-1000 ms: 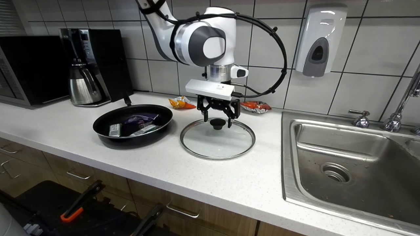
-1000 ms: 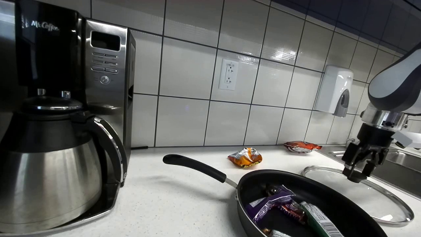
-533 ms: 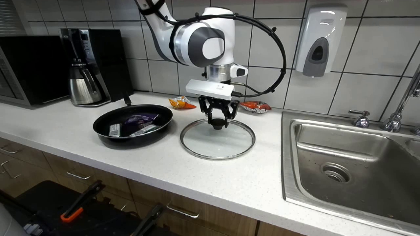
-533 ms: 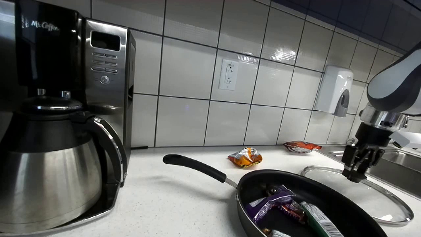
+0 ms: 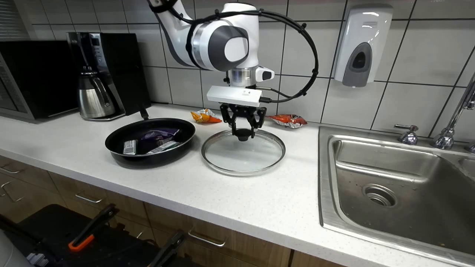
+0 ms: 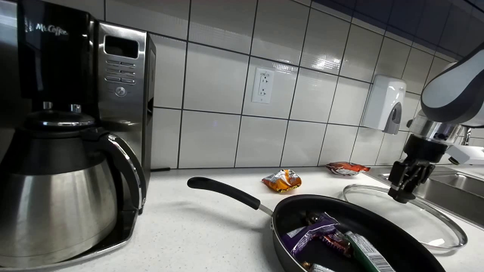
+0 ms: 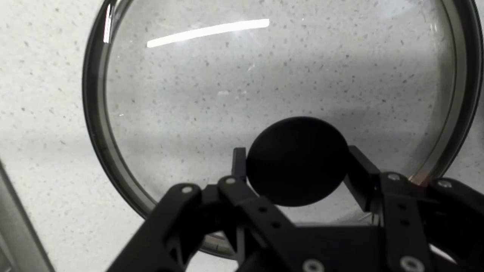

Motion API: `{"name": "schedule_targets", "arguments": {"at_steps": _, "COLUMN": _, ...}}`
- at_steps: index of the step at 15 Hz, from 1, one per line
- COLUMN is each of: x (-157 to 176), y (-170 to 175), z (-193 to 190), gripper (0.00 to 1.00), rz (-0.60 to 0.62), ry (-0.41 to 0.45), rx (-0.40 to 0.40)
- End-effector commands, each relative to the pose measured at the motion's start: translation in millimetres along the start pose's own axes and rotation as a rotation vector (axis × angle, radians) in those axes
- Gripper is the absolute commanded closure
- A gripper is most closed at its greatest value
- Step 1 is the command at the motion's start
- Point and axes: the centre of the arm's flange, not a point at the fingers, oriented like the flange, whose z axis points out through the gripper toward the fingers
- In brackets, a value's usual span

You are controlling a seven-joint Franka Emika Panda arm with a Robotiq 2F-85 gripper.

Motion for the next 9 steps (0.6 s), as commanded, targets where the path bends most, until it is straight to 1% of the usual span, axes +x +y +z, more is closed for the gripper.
{"name": "schedule_targets", "arguments": {"at_steps": 1, "x": 3, "y": -4, "z": -49, "gripper": 0.61, "rz": -0.065, "ry": 0.070, "rx": -0.034}}
{"name": "schedule_targets", "arguments": {"at_steps": 7, "x": 12, "y": -8, "z": -85, "gripper": 0.61, "rz": -0.118, "ry": 0.132, "rx": -0.032}}
{"name": "schedule_targets", "arguments": {"at_steps": 9, "x": 17, "y": -15, "z": -94, "gripper": 0.61, "rz": -0.147, "ry": 0.151, "rx": -0.006}}
